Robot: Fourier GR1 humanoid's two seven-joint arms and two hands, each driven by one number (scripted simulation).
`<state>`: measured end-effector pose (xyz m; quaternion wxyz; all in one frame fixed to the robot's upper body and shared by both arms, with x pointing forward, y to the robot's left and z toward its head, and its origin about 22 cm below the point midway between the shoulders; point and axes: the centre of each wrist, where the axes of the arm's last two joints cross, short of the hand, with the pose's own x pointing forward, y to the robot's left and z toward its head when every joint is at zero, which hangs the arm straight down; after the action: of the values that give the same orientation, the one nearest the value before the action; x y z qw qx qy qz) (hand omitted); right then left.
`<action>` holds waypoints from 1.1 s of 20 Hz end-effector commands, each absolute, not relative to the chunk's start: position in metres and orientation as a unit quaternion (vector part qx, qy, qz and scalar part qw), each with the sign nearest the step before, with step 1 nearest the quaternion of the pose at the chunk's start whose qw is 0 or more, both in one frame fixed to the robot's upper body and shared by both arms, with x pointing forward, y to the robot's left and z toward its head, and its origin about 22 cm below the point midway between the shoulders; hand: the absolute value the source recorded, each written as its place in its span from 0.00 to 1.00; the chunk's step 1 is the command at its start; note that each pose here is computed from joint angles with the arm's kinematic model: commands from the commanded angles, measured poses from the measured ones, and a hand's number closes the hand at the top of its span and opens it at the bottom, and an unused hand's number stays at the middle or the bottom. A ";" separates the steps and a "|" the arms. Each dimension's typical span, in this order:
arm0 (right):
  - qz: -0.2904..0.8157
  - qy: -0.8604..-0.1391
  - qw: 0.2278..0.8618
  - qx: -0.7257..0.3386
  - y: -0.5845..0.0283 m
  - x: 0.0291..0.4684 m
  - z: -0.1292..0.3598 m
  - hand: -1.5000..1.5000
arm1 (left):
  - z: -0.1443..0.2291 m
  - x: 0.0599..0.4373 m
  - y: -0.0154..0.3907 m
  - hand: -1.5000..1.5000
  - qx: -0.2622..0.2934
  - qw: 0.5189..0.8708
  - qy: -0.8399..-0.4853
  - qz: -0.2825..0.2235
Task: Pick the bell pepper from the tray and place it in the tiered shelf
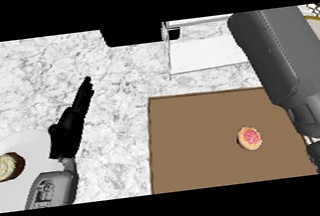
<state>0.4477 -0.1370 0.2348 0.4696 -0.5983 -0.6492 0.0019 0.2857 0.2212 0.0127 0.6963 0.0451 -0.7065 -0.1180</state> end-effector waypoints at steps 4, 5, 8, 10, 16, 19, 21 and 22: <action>-0.056 -0.659 0.488 -0.570 -0.144 0.440 0.231 0.00 | 0.012 0.286 0.216 0.50 0.041 0.696 -0.707 -0.118; -0.069 -0.667 0.488 -0.559 -0.140 0.442 0.245 0.00 | 0.003 0.278 0.217 0.50 0.043 0.703 -0.701 -0.112; -0.078 -0.690 0.498 -0.519 -0.131 0.428 0.246 0.00 | 0.019 0.284 0.245 0.50 0.045 0.699 -0.702 -0.134; -0.081 -0.695 0.500 -0.511 -0.148 0.429 0.251 0.00 | 0.016 0.281 0.233 0.50 0.053 0.697 -0.705 -0.114; -0.103 -0.720 0.499 -0.470 -0.146 0.420 0.281 0.00 | 0.013 0.287 0.235 0.50 0.035 0.700 -0.703 -0.119; -0.147 -0.733 0.494 -0.445 -0.145 0.413 0.299 0.00 | 0.016 0.286 0.232 0.50 0.051 0.693 -0.710 -0.119; -0.202 -0.747 0.476 -0.418 -0.159 0.400 0.318 0.00 | 0.013 0.279 0.221 0.50 0.047 0.700 -0.704 -0.112; -0.234 -0.741 0.465 -0.424 -0.187 0.401 0.320 0.00 | 0.011 0.274 0.219 0.50 0.053 0.699 -0.705 -0.111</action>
<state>0.4120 -0.1624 0.2999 0.4857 -0.4508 -0.7317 -0.1594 0.2819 0.2225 0.0133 0.6971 0.0495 -0.7057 -0.1165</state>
